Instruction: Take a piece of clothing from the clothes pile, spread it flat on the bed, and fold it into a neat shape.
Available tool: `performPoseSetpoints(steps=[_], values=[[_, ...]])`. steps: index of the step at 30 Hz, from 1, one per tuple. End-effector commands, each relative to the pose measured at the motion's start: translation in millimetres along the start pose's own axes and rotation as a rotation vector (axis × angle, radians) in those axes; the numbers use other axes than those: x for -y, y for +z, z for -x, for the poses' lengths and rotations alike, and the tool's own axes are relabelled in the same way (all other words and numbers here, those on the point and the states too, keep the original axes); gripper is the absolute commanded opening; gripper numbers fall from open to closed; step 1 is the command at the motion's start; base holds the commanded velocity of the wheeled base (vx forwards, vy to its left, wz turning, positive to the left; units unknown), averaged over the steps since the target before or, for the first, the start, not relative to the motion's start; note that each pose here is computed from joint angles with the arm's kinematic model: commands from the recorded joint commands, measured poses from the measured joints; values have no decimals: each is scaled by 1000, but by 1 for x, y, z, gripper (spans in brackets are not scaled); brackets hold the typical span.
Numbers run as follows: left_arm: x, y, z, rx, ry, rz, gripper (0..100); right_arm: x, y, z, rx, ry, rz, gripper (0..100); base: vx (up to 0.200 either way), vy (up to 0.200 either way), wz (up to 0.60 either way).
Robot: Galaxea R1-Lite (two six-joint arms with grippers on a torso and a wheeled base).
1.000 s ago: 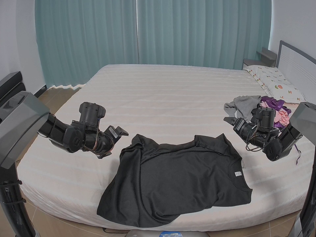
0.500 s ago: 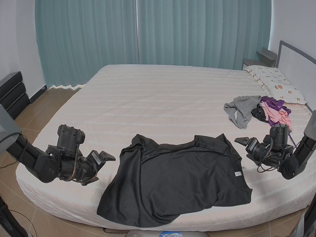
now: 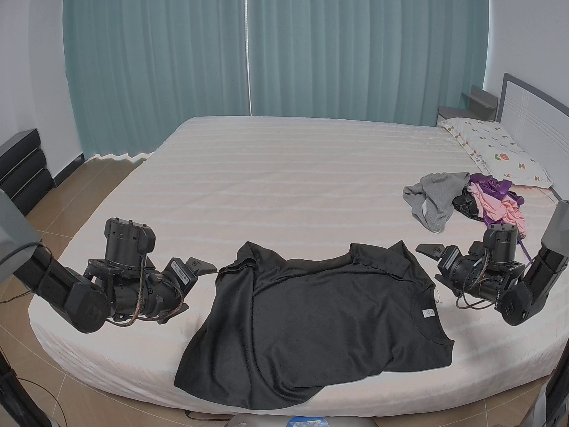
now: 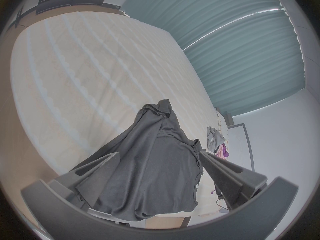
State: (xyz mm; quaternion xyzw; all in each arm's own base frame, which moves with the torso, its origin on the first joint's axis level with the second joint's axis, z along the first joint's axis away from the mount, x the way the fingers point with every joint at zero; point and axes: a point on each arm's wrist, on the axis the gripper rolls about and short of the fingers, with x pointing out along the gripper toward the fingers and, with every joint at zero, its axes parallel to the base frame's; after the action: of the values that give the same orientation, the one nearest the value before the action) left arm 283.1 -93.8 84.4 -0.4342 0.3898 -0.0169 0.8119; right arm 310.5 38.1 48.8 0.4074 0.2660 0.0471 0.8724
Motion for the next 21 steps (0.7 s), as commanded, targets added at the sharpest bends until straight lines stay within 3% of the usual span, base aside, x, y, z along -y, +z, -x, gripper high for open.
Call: performPoseSetpoints(steps=[1,7,12,14,21], values=[[-4,-4,-16,-31,23,1,100,8,-7,-26,-44,-14,21,100,0,0,0],[-5,-3,-22,-35,24,-1,100,12,-17,-26,-77,-29,27,100,0,0,0],[-16,-7,-32,-37,33,6,100,21,-6,-20,-44,-52,24,100,0,0,0],[-28,-9,-35,-43,45,20,100,33,-3,-26,-38,-80,21,100,0,0,0],[-35,-7,-36,-53,23,35,100,53,-4,-52,-47,-104,14,100,0,0,0]])
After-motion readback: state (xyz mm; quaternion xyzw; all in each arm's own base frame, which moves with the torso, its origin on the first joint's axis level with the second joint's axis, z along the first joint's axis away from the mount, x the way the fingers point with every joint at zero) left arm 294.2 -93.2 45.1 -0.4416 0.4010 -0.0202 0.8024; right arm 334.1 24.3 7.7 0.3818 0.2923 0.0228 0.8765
